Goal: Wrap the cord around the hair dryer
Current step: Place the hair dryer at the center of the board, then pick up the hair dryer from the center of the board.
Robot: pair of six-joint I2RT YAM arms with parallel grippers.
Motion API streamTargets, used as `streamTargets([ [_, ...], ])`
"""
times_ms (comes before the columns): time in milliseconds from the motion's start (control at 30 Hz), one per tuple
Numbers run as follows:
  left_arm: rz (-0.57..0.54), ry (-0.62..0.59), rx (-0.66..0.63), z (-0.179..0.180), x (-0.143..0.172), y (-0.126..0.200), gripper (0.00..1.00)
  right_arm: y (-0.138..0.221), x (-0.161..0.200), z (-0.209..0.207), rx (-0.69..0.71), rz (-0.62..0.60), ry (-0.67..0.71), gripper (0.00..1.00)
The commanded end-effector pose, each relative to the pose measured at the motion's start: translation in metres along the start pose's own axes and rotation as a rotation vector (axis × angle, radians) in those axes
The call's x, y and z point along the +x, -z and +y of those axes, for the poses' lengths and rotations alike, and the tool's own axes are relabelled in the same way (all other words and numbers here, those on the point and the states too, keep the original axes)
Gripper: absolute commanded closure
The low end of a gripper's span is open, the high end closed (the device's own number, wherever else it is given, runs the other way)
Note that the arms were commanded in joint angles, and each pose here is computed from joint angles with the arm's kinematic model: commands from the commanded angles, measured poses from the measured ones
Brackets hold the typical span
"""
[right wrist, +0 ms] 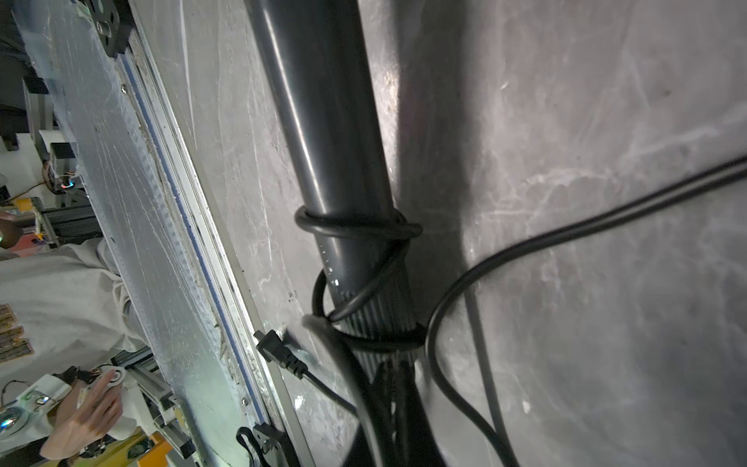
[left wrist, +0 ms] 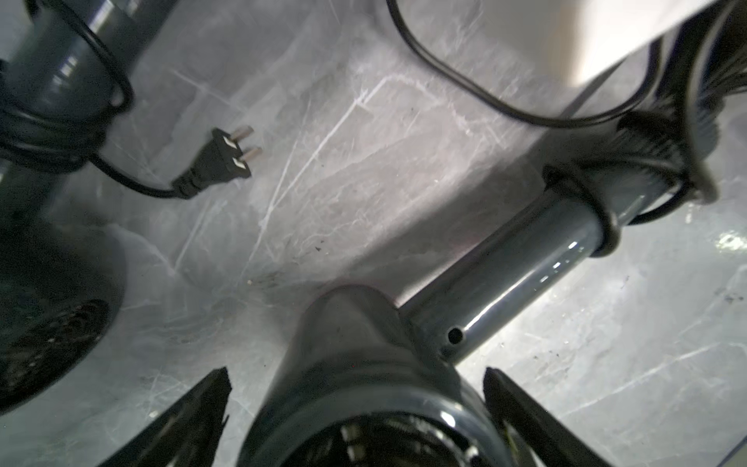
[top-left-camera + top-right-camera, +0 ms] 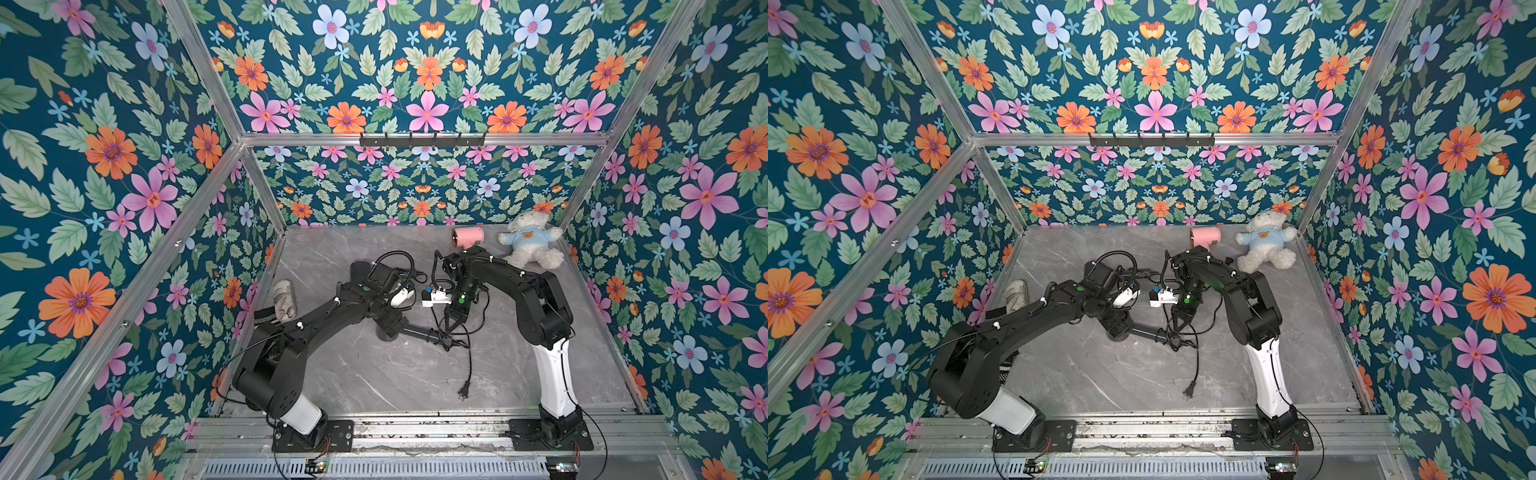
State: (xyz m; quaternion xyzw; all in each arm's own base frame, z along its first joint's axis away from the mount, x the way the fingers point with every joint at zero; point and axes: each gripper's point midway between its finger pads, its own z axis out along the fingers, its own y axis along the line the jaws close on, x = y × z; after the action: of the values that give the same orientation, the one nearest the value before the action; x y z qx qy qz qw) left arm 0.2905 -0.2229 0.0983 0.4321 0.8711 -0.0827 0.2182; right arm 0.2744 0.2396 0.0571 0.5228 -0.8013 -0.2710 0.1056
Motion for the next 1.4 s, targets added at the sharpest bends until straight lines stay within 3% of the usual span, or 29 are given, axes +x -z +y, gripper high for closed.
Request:
streamTargets([
  [0, -0.148, -0.018, -0.031, 0.005, -0.028, 0.015, 0.01, -0.003, -0.002, -0.001, -0.023, -0.018, -0.004, 1.00],
  [167, -0.254, 0.005, -0.099, 0.011, -0.036, 0.042, 0.01, -0.007, -0.002, -0.004, -0.037, -0.020, -0.026, 1.00],
  [267, -0.341, 0.094, -0.139, 0.014, -0.031, 0.057, 0.01, -0.008, -0.001, -0.004, -0.041, -0.022, -0.042, 1.00],
  [367, -0.516, 0.234, -0.175, 0.017, -0.026, 0.072, 0.01, -0.011, 0.001, -0.003, -0.046, -0.023, -0.051, 1.00],
  [433, -0.689, 0.318, -0.182, 0.016, -0.025, 0.083, 0.01, -0.011, 0.003, -0.003, -0.048, -0.025, -0.059, 1.00],
  [500, -0.818, 0.358, -0.182, 0.010, -0.022, 0.090, 0.01, -0.012, 0.005, -0.004, -0.051, -0.024, -0.069, 1.00],
  [567, -0.878, 0.377, -0.209, 0.007, -0.015, 0.090, 0.01, -0.012, 0.005, -0.005, -0.051, -0.022, -0.077, 1.00],
  [900, -0.930, 0.392, -0.233, 0.003, -0.005, 0.071, 0.01, -0.006, 0.007, -0.006, -0.026, -0.011, -0.090, 1.00],
  [1367, -0.852, 0.352, -0.251, 0.006, -0.010, 0.031, 0.01, -0.006, 0.014, -0.003, -0.015, 0.009, -0.112, 1.00],
])
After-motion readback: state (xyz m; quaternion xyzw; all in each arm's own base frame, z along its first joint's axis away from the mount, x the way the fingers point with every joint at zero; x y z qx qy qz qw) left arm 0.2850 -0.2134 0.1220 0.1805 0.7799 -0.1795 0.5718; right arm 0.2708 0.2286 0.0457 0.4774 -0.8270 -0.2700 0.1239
